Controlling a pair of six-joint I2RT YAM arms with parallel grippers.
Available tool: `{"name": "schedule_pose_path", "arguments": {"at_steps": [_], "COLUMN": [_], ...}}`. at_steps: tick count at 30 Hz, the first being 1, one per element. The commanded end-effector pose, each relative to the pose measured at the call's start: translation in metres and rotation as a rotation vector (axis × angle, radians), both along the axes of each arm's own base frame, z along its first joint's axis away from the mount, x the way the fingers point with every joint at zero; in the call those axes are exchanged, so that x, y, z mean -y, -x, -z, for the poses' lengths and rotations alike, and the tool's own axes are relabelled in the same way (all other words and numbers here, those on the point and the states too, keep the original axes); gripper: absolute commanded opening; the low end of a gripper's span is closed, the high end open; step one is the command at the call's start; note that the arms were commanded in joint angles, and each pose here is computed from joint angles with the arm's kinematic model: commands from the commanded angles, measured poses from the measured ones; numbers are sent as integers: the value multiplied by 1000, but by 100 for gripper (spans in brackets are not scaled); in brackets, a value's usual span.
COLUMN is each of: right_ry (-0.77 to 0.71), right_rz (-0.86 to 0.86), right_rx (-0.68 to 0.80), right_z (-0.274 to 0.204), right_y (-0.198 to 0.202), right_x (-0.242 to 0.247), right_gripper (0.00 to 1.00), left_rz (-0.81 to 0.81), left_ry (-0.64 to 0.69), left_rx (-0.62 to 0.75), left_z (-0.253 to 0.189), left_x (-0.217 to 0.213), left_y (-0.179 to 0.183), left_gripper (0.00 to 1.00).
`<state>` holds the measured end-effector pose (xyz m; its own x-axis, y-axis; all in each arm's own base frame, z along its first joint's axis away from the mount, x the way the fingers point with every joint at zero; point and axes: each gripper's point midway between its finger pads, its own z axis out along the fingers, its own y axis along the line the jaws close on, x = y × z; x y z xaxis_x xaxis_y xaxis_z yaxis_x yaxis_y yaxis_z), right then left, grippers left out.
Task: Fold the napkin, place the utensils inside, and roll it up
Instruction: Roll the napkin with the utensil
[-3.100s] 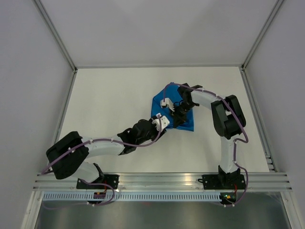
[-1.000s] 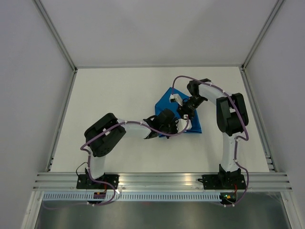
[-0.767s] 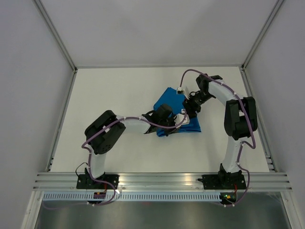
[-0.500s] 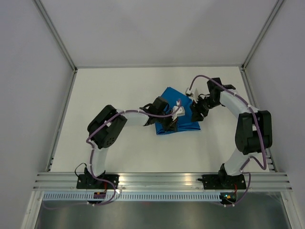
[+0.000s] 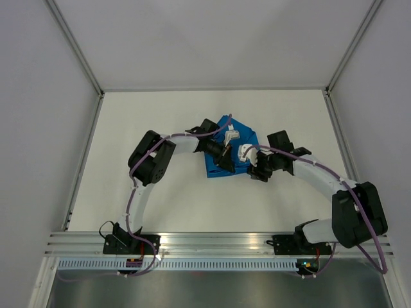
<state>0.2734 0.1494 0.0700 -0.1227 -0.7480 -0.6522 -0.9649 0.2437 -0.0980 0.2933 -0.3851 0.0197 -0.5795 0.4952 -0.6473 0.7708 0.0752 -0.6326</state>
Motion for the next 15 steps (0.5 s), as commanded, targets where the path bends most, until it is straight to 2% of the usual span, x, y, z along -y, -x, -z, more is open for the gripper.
{"name": "schedule_pose_path", "arguments": {"at_steps": [1,6,15], "right_ry": [23,54,139], "right_rz": [-70,-118,-165], "right_rx": [253,340,366], "right_z": [-12,7,37], "right_y": [-20,-18,-22], "right_x": [-20,-38,-49], "right_gripper": [59,61,61], "left_rz": [-1,0,6], "left_ry": [-29,-23,-29], "left_rx": [-142,-189,-225], "left_z": [6,3,3], "left_x": [-6,-5,-6], "left_y": [7,5,5], "left_gripper": [2,2,2]}}
